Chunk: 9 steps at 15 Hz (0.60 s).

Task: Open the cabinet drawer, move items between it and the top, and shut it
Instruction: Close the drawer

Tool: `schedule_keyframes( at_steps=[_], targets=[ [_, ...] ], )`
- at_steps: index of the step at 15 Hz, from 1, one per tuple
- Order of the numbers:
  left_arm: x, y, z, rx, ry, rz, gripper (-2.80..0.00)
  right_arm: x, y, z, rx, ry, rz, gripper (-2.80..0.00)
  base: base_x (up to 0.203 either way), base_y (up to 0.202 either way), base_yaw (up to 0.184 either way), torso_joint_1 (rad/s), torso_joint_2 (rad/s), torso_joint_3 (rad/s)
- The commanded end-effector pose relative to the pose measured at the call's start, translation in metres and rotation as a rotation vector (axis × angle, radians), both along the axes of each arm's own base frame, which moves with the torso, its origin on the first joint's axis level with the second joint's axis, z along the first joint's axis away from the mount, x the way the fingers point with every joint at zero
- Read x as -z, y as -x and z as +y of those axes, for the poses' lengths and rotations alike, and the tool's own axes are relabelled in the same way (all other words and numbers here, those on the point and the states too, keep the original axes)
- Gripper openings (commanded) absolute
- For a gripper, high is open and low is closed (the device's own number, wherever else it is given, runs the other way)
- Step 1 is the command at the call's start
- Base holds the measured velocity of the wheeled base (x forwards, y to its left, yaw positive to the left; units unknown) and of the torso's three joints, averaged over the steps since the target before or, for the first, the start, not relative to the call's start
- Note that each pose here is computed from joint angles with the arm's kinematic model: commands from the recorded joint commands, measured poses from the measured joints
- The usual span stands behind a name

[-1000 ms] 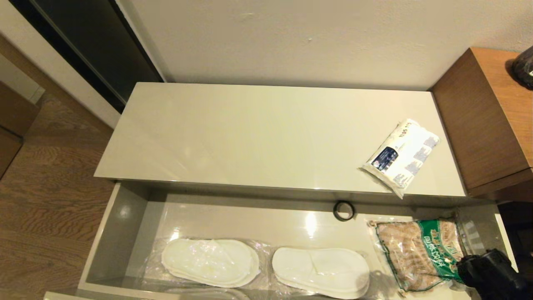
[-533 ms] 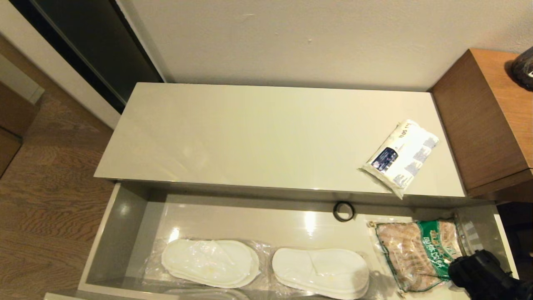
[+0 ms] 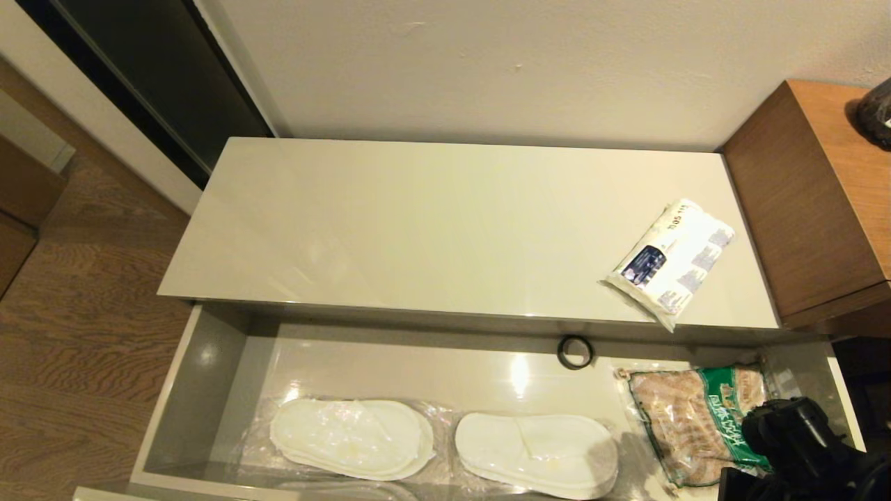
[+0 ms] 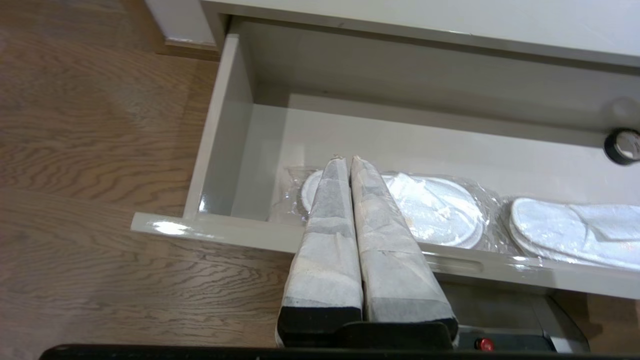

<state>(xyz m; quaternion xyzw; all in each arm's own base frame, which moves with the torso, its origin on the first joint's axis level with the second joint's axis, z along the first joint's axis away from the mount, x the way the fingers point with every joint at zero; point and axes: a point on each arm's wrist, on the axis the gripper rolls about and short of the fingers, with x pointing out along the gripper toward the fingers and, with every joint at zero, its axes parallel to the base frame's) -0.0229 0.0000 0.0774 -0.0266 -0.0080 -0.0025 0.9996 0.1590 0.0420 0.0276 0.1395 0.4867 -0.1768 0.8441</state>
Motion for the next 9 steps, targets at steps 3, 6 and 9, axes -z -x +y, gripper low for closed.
schedule_keyframes(
  at_steps=[3,6,9],
  targets=[
    [0.000,0.000,0.000,0.000,0.001,-0.001,-2.80,-0.009,-0.005,0.000,0.020,0.024,-0.061,-2.80,0.000,0.000,0.000,0.000,0.00,0.000],
    [0.000,0.000,0.000,0.000,0.001,-0.001,-2.80,-0.020,0.007,0.000,-0.011,0.027,-0.063,-2.80,0.000,0.000,0.000,0.000,0.00,0.000],
    [0.000,0.000,0.000,0.000,0.001,-0.001,-2.80,-0.034,0.021,0.002,-0.071,-0.018,-0.059,-2.80,0.000,0.000,0.000,0.000,0.00,0.000]
  ],
)
